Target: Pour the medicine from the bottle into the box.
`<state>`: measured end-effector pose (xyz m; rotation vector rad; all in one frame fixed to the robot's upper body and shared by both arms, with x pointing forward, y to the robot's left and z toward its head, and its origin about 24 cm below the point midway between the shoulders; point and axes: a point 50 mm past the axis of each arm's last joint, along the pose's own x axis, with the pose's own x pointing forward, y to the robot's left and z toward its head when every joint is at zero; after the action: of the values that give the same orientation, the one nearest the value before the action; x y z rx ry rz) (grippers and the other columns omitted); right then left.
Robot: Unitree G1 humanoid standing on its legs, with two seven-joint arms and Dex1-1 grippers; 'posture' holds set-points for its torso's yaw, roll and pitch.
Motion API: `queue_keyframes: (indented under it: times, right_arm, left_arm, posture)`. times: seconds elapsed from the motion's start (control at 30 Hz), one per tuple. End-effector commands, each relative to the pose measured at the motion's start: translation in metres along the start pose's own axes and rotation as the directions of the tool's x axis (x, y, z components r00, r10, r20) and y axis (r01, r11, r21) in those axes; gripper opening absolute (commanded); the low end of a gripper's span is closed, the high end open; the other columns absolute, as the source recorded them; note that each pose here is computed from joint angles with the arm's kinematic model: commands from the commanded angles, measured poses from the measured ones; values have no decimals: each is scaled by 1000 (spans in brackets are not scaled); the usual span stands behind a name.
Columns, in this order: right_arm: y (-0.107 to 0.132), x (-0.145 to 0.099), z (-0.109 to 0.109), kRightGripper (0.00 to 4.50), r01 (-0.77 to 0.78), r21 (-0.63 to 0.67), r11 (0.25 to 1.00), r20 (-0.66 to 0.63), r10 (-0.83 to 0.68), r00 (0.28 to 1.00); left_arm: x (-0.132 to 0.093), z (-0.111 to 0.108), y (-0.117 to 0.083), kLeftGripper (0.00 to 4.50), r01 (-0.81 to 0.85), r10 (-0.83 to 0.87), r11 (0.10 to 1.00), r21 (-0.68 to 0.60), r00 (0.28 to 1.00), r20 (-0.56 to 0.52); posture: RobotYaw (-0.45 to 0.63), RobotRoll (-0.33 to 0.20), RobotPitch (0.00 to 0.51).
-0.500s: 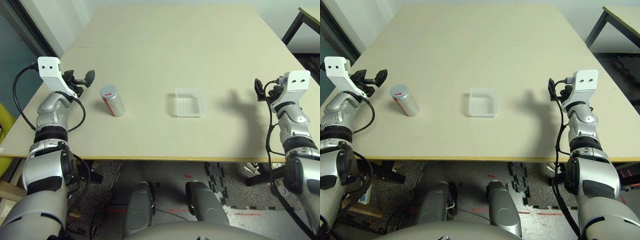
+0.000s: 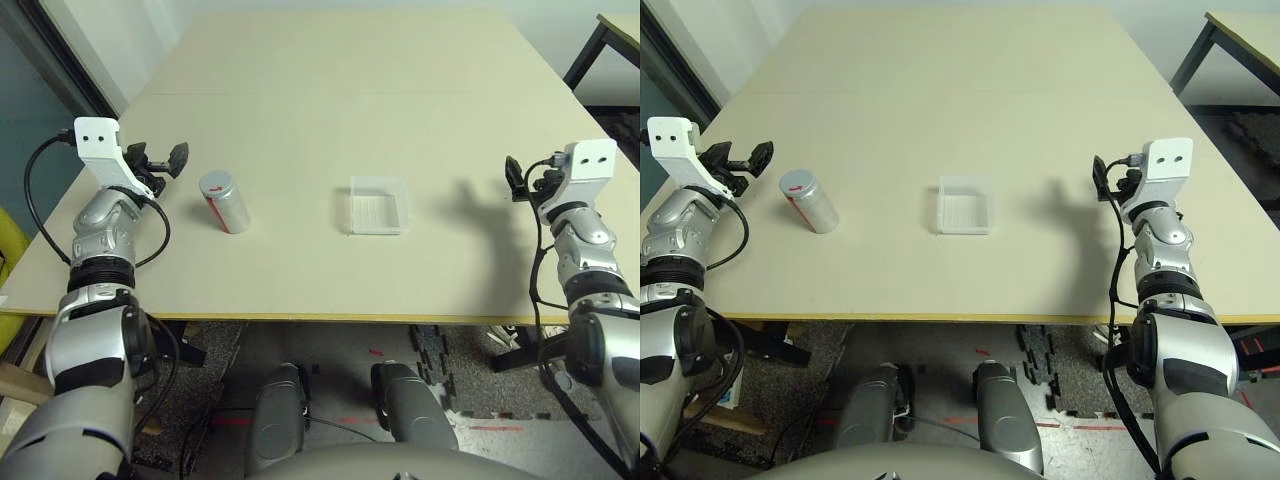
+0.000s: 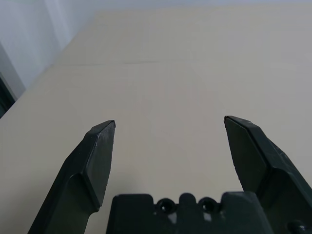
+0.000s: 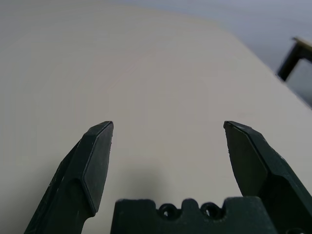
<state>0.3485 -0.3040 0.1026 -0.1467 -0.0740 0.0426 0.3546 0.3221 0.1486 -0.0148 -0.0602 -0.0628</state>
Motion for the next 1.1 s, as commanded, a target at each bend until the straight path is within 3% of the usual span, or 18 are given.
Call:
queue_keyframes:
  times: [0.03, 0.37, 0.67, 0.87, 1.1]
  right_arm:
    - [16, 2, 7, 4500, -182, 1, 983, 46, 182, 982]
    - [41, -10, 38, 4500, -585, -27, 811, 122, 583, 803]
    - [74, -34, 46, 4500, -857, -52, 512, 8, 859, 512]
    - [84, -33, 43, 4500, -871, -47, 489, -1, 872, 490]
    - [88, -27, 36, 4500, -866, -51, 497, -13, 867, 499]
  left_arm:
    - [-2, 10, 4, 4480, 14, -14, 1000, -1, 1000, 14]
    - [0, 38, -10, 4480, 111, -111, 994, -5, 991, 69]
    - [-5, 67, -36, 4480, 250, -248, 968, -9, 965, 89]
    - [-19, 77, -55, 4480, 335, -334, 942, -2, 940, 66]
    - [-56, 72, -64, 4480, 388, -389, 920, 64, 921, 15]
  posture:
    - [-132, 0, 135]
    - [-125, 0, 136]
    - [-100, 0, 129]
    - [-77, 0, 135]
    - [-47, 0, 144]
